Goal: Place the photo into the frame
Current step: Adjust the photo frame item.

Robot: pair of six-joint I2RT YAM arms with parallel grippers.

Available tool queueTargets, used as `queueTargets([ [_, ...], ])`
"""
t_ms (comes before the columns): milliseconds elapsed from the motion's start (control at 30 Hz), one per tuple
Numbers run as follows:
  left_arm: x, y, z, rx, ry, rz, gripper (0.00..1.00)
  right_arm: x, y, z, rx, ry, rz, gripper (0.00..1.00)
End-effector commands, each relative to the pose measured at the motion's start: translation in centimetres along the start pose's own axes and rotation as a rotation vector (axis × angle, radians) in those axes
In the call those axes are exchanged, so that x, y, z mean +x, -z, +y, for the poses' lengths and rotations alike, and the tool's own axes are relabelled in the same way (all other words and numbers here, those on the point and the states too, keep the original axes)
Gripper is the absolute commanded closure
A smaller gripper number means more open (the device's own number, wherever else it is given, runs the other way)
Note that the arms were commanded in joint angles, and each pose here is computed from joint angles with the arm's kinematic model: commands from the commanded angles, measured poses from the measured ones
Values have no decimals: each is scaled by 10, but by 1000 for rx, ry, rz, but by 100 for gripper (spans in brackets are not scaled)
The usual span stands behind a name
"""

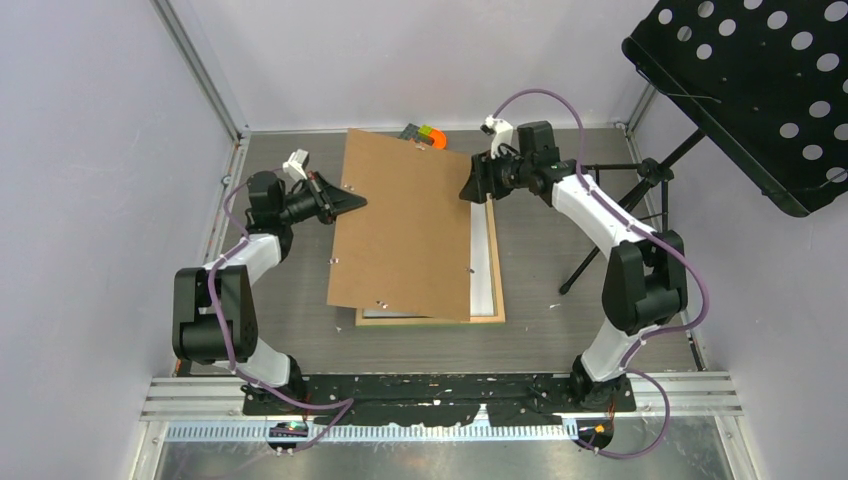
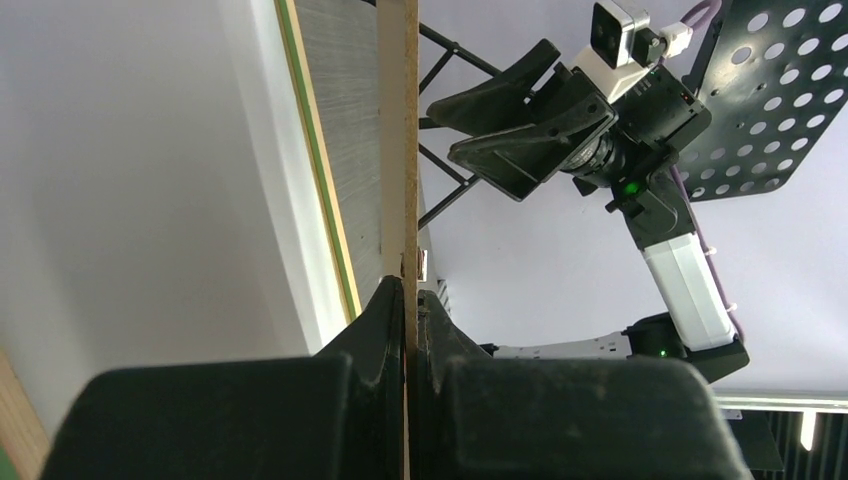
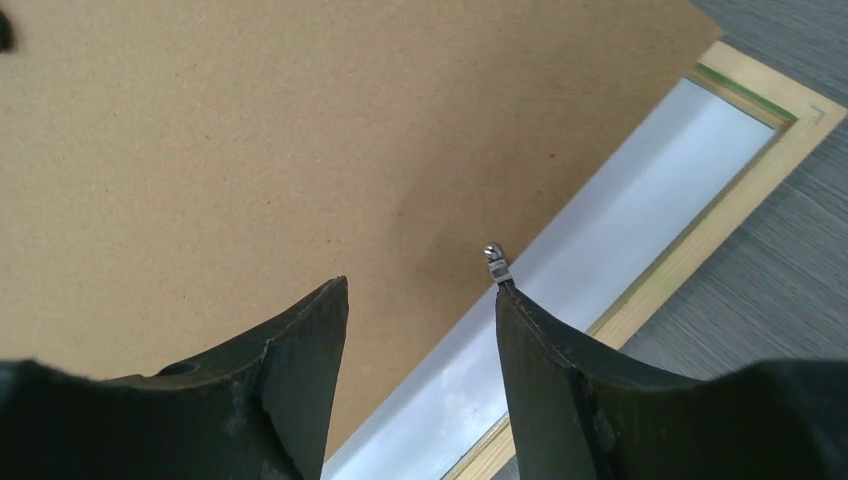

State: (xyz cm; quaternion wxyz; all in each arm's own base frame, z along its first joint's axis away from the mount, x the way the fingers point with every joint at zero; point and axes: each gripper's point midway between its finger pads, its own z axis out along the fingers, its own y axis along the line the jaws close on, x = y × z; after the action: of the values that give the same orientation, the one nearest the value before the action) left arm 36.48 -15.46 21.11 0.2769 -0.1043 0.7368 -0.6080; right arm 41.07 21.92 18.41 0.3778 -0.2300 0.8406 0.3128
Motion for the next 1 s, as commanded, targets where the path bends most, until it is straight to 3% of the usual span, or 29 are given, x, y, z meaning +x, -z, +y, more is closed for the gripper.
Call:
queueTargets([
  [0,-2,1,-23,46,-88,-6,100,-8,-6,14,-33,69,7,38],
  [600,5,3,-19,34,-95,-1,100,6,-21,7,0,106,52,40],
  [967,11,-5,5,-7,17,-28,100,4,-22,-4,35,106,52,40],
])
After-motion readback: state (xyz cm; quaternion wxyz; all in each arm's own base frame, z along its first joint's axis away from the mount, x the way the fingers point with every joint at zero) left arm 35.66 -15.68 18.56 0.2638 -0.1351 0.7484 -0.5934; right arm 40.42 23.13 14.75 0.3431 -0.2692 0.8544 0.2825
